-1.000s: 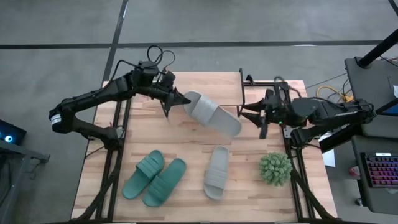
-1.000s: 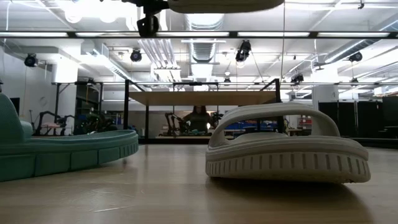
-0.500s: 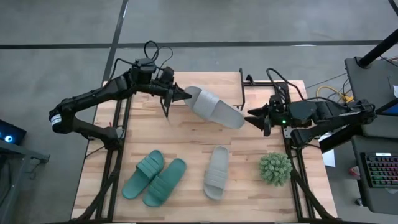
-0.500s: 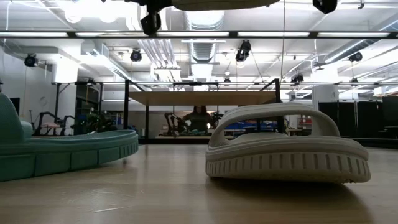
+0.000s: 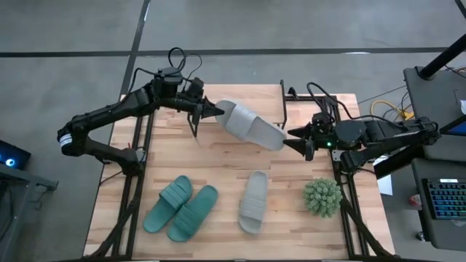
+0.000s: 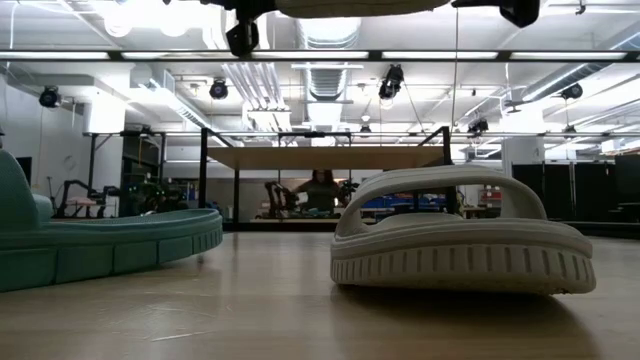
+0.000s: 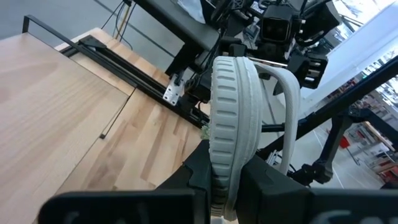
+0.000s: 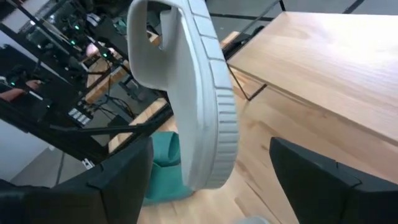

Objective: Pick and place slides into the shelf
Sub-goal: Put the right gray slide on the shelf

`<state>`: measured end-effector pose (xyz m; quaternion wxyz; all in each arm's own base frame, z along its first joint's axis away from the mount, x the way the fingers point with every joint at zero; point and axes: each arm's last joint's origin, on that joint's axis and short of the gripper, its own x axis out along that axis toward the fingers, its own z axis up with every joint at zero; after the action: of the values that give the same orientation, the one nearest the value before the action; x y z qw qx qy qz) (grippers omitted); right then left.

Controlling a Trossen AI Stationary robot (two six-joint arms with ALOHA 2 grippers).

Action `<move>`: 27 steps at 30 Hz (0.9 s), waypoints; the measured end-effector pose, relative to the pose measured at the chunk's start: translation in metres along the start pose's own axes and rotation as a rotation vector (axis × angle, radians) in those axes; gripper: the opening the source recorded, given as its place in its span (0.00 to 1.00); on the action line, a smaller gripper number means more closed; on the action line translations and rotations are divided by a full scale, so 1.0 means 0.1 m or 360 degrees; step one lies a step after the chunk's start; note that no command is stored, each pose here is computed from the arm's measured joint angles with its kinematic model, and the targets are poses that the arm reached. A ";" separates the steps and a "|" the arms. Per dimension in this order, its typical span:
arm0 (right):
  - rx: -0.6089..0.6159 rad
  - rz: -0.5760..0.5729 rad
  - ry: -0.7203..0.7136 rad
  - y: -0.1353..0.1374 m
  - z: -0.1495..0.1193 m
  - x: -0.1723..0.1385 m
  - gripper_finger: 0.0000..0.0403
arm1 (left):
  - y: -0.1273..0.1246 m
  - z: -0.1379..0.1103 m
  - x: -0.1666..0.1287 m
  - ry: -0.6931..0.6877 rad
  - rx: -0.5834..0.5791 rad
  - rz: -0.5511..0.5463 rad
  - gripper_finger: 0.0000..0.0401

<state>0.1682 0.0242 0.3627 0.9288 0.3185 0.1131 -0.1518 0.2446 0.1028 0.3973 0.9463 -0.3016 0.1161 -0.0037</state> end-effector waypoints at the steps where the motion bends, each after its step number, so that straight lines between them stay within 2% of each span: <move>1: -0.0001 -0.0002 0.0002 0.00 -0.01 0.01 0.78 | 0.00 0.00 0.00 0.0001 -0.0001 -0.0001 0.04; 15: 0.0077 0.0056 -0.0057 -0.02 -0.09 0.11 0.78 | 0.00 0.00 0.00 0.0006 -0.0003 -0.0011 0.04; 27: 0.0045 0.0002 -0.0082 0.00 -0.16 0.27 0.78 | 0.00 0.00 0.01 -0.0016 0.0014 -0.0024 0.04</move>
<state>0.1910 0.0280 0.3422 0.9270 0.3276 0.0866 -0.1609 0.2455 0.1029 0.3975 0.9481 -0.2984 0.1091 -0.0099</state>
